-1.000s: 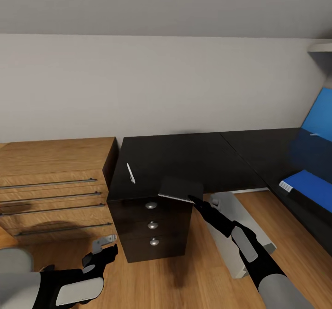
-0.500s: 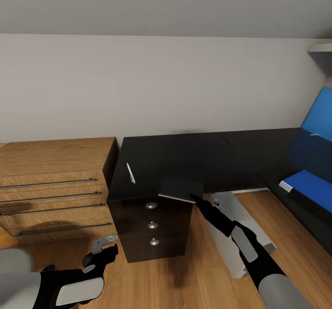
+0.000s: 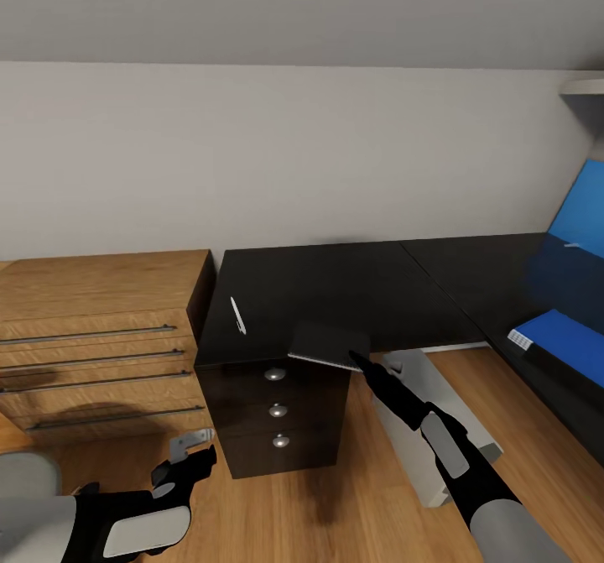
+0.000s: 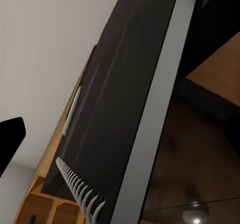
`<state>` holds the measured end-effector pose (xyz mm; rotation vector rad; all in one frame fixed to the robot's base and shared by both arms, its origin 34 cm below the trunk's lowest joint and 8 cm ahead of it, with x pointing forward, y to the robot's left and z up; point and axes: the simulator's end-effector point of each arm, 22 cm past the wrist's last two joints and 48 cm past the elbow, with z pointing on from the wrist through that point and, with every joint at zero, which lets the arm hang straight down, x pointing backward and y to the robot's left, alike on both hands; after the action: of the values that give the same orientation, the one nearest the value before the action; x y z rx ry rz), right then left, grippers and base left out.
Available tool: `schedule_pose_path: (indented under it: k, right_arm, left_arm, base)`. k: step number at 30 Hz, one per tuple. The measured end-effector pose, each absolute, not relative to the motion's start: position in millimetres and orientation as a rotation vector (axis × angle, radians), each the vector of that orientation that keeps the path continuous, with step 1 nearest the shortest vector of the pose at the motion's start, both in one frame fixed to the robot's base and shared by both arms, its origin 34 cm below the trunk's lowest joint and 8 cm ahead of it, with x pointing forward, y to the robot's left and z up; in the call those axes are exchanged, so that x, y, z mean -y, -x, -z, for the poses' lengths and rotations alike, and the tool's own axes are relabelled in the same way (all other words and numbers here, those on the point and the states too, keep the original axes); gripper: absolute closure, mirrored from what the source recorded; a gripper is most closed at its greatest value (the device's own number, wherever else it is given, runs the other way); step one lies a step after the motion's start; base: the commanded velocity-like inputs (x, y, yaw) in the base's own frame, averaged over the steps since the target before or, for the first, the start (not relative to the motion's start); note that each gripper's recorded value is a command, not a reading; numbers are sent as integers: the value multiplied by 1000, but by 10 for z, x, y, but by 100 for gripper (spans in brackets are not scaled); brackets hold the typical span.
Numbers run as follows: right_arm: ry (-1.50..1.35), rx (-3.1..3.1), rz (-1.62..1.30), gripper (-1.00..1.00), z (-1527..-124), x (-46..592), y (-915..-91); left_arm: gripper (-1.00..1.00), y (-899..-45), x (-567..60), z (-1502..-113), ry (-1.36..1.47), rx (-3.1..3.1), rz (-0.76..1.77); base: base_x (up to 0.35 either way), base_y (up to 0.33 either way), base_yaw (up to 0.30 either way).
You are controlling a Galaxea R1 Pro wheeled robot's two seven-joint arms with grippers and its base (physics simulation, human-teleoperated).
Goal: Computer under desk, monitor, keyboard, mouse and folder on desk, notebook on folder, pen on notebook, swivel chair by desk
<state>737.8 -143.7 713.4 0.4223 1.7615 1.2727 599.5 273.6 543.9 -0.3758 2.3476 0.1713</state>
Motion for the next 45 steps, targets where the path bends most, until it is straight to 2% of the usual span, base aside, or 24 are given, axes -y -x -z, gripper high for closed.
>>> schedule_pose_path:
  k: [8,9,45]
  right_arm:
    - [-421,-1765,-1270,-100,-7127,1437,-7377]
    - [-421,-1765,-1269,100,-7126,1438,-7377]
    - [-417,-1757,-1270,100,-7468,1451,-7423]
  left_arm:
    - [-100,-5992,-2735,-5437,374,-2348,-172]
    - [-100,-5992,-2735,-5437,374,-2348,-172]
    - [-100,-6021,-2599,-5735,362,-2354,-150]
  base:
    - [0,0,0]
    - [0,0,0]
    - [0,0,0]
